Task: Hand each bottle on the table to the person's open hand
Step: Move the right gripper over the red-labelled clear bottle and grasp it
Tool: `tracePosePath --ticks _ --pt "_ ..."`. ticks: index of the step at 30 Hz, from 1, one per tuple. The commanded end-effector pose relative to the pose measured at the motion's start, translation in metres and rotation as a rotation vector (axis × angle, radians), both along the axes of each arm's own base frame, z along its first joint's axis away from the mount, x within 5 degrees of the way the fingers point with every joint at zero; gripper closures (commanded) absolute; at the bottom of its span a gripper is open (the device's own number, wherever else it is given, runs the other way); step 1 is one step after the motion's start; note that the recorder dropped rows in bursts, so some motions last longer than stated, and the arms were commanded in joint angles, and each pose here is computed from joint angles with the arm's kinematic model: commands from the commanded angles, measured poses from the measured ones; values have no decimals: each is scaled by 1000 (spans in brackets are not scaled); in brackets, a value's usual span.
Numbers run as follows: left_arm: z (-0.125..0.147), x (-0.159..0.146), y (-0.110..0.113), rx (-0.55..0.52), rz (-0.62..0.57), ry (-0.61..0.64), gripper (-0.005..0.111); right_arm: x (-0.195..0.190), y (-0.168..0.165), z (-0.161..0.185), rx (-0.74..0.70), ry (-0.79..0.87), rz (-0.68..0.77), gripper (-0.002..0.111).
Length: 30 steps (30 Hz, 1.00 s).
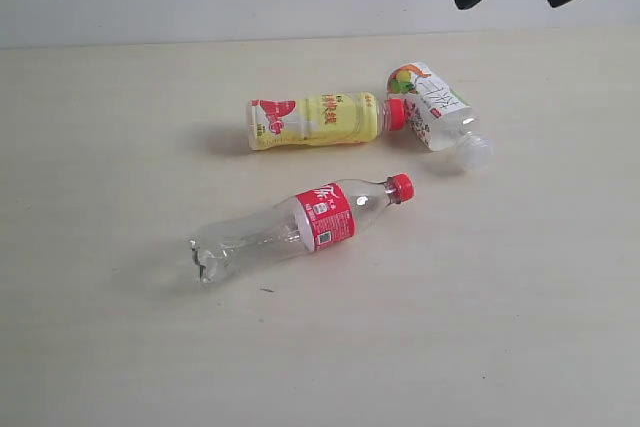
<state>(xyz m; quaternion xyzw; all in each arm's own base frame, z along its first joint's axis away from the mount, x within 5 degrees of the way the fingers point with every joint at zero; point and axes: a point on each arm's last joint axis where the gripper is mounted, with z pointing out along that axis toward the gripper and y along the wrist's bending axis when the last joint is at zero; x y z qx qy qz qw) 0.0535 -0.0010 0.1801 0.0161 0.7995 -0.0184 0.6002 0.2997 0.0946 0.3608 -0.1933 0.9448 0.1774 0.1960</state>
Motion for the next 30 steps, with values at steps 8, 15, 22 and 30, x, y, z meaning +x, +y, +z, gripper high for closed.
tracePosePath --ticks 8,15,22,30 --pt "1 0 0 -6 2 -13 107 -28 54 -2 -12 -23 259 19" --pt "1 0 0 -6 2 -13 107 -37 70 -2 -47 -80 426 19" --pt "1 0 0 -6 2 -13 107 -41 78 -3 -68 -177 648 19" --pt "1 0 0 -6 2 -13 107 -39 95 -17 -74 -241 887 19"
